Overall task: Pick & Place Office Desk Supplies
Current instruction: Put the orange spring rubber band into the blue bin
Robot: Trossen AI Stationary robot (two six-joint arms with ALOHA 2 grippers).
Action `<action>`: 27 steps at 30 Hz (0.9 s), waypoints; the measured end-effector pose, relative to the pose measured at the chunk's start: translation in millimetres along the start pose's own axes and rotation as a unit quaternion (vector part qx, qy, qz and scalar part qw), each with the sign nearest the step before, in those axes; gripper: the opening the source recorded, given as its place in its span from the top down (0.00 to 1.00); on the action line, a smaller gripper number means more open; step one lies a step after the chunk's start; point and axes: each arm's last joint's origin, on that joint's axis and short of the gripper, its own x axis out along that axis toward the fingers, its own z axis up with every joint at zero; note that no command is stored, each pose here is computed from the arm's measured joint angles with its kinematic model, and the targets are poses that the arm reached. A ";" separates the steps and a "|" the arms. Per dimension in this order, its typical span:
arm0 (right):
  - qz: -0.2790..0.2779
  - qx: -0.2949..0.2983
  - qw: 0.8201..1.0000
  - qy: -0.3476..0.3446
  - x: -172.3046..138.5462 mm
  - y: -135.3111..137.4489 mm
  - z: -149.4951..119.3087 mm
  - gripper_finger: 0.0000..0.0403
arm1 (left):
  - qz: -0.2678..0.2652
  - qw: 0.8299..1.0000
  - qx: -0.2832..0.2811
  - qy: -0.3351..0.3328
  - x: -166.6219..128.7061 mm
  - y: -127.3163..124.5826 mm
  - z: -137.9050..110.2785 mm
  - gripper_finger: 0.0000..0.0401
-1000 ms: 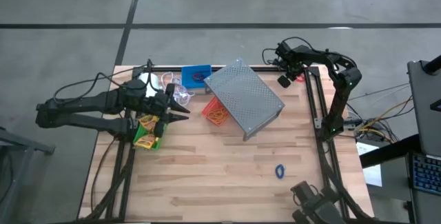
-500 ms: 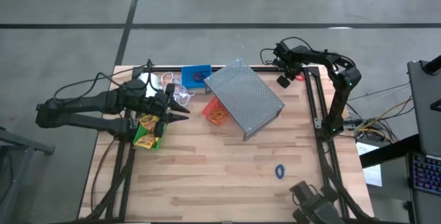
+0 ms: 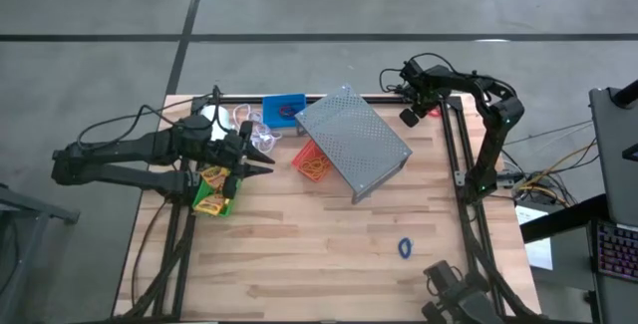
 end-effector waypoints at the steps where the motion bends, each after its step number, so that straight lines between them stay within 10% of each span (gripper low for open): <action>1: 0.004 0.000 1.000 0.000 0.4 0.0 -0.3 0.83 | 0.000 1.000 0.000 0.000 0.0 -0.1 0.0 0.74; 27: -0.029 0.013 0.999 -0.007 -3.5 -5.8 3.9 0.83 | 0.000 1.000 0.000 0.000 0.0 -0.1 0.0 0.74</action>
